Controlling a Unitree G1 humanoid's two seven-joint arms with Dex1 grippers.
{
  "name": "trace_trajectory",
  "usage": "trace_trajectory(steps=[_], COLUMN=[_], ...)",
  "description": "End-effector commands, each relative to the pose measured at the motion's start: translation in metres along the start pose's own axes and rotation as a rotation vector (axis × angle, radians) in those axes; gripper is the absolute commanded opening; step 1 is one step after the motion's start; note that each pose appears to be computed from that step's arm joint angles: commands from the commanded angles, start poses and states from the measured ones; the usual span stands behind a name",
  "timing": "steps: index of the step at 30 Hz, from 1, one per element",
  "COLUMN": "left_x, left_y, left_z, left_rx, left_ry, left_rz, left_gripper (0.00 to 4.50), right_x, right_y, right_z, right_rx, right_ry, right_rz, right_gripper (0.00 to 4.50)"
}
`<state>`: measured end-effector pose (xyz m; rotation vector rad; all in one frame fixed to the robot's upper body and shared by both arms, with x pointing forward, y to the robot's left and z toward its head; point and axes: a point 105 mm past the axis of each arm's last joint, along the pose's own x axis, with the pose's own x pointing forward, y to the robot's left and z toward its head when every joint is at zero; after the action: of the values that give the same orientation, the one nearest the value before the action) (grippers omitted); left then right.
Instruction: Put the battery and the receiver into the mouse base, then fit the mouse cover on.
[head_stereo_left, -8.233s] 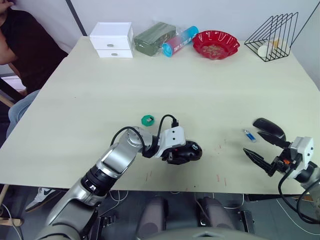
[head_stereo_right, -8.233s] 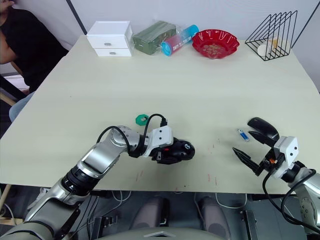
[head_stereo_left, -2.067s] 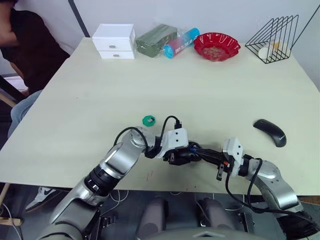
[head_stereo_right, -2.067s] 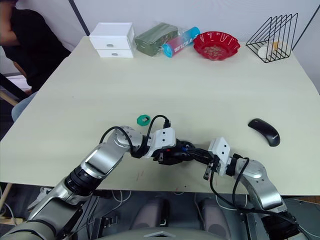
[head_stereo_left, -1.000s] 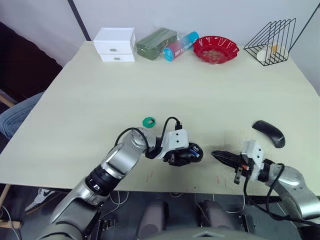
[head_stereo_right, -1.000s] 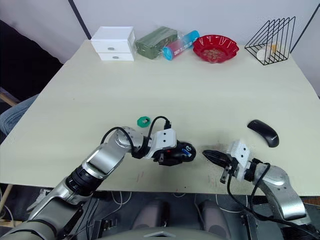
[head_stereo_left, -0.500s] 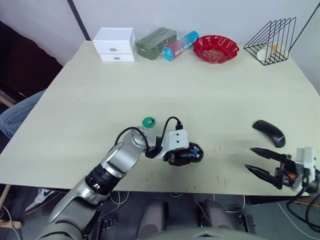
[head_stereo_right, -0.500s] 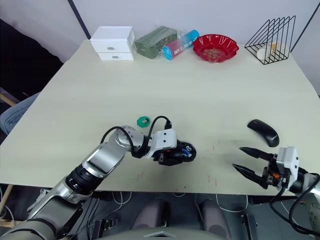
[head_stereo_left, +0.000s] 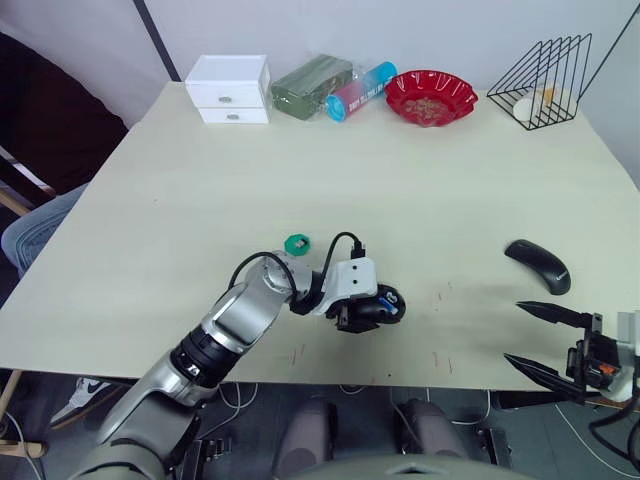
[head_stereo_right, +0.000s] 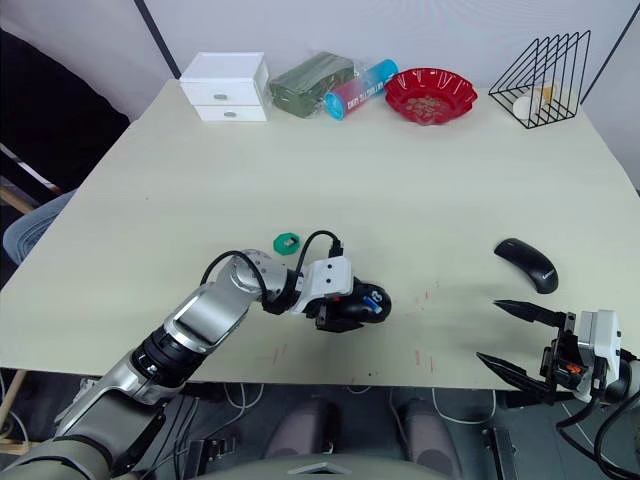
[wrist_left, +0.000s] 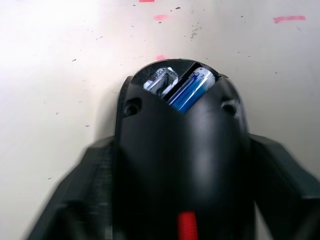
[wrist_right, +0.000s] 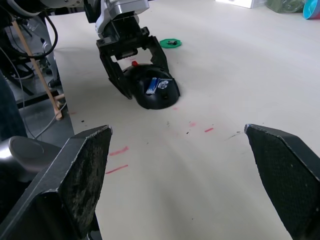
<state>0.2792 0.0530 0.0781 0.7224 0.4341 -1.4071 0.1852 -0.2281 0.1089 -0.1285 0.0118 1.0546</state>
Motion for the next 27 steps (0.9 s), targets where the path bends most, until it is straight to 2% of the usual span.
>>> trace_trajectory(steps=[1,8,16,27], left_x=[0.007,0.004,-0.004,-0.027], left_y=[-0.010,-0.008,-0.005,0.002], left_z=[-0.015,-0.009,0.008,0.022], left_rx=[-0.046,-0.031,-0.017,0.020], left_ry=[0.048,0.030,-0.053,-0.105], left_rz=[-0.042,-0.048,-0.049,-0.012], left_gripper=[4.46,4.46,4.46,4.46], right_x=[-0.001,0.003,0.005,-0.007], right_y=[-0.001,0.000,0.001,-0.002], right_z=[0.009,0.010,0.011,0.006], right_rx=[-0.034,-0.036,-0.034,-0.025], right_ry=[-0.024,-0.045,-0.075,-0.102], right_rz=[-0.006,-0.002,-0.009,-0.082], right_gripper=[4.50,4.50,4.50,4.50])
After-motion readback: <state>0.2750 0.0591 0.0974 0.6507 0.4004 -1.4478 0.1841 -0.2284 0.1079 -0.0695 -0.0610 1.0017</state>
